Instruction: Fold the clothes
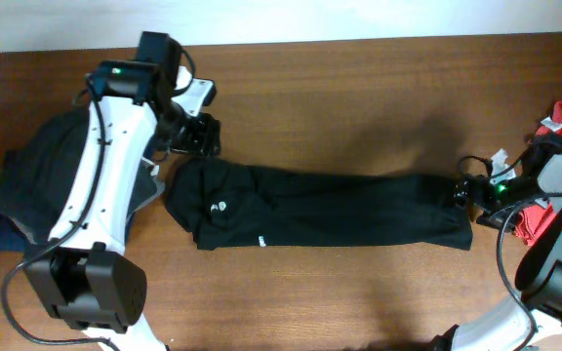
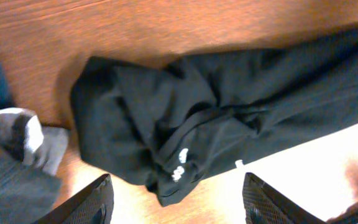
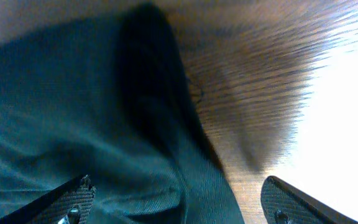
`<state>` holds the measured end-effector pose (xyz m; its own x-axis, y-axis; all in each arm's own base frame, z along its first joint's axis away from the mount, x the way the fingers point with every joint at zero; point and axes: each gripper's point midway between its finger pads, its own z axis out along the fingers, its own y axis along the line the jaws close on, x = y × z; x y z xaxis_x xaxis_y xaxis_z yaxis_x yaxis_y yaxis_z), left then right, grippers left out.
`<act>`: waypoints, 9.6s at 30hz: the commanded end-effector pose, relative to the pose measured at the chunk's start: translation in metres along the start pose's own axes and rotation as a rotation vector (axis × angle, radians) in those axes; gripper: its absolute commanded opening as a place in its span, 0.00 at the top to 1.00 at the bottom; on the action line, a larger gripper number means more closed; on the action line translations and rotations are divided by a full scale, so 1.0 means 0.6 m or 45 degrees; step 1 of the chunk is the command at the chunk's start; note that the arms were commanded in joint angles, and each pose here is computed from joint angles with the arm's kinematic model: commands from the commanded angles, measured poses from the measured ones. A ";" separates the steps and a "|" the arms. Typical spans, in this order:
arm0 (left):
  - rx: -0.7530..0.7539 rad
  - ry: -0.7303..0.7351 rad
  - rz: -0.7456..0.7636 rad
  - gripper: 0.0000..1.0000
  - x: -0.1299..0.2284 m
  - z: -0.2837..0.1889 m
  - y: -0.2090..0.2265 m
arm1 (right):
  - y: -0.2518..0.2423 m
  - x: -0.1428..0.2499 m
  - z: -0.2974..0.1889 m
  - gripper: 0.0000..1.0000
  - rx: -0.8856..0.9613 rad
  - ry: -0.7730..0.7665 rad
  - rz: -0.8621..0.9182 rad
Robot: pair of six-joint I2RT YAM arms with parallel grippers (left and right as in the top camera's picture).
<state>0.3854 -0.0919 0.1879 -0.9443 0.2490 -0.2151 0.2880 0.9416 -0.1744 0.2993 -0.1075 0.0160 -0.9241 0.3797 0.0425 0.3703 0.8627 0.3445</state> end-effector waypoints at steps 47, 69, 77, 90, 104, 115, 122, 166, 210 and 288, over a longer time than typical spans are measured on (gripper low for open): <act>-0.104 0.028 -0.118 0.34 0.028 -0.029 0.066 | 0.261 0.021 -0.084 0.96 0.103 -0.092 -0.437; -0.103 0.033 -0.119 0.35 0.036 -0.040 0.062 | 0.430 0.111 0.050 0.63 0.103 0.050 -0.691; -0.104 0.031 -0.119 0.33 0.036 -0.040 0.062 | 0.389 0.052 0.002 0.44 0.051 -0.050 -0.537; -0.106 0.018 -0.116 0.32 0.032 -0.040 0.063 | 0.334 0.052 0.056 0.96 -0.009 0.050 -0.431; -0.121 0.025 -0.120 0.28 0.034 -0.040 0.068 | 0.492 0.265 0.085 0.96 -0.533 0.388 -1.179; 0.113 0.018 -0.180 0.19 0.035 -0.025 0.032 | 0.508 0.169 -0.012 0.93 -0.592 0.099 -1.140; 0.460 0.118 -0.330 0.17 0.075 0.088 -0.026 | 0.426 0.071 -0.039 0.67 -0.423 -0.024 -0.751; 0.498 0.023 -0.456 0.13 0.152 0.231 0.050 | 0.335 0.036 -0.063 0.73 -0.356 -0.034 -0.506; 0.135 -0.058 0.152 1.00 0.001 0.074 -0.106 | 0.334 0.041 -0.063 0.73 -0.354 -0.016 -0.496; 0.066 0.046 -0.107 0.85 -0.040 0.132 -0.012 | 0.615 0.072 0.067 0.96 -0.515 -0.203 -0.938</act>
<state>0.4173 -0.1310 0.1348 -0.9532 0.2152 -0.2124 0.2598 0.9422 -0.2114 0.3900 0.2478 0.1404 -0.8159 -0.2179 -0.5355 -0.5363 0.6316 0.5600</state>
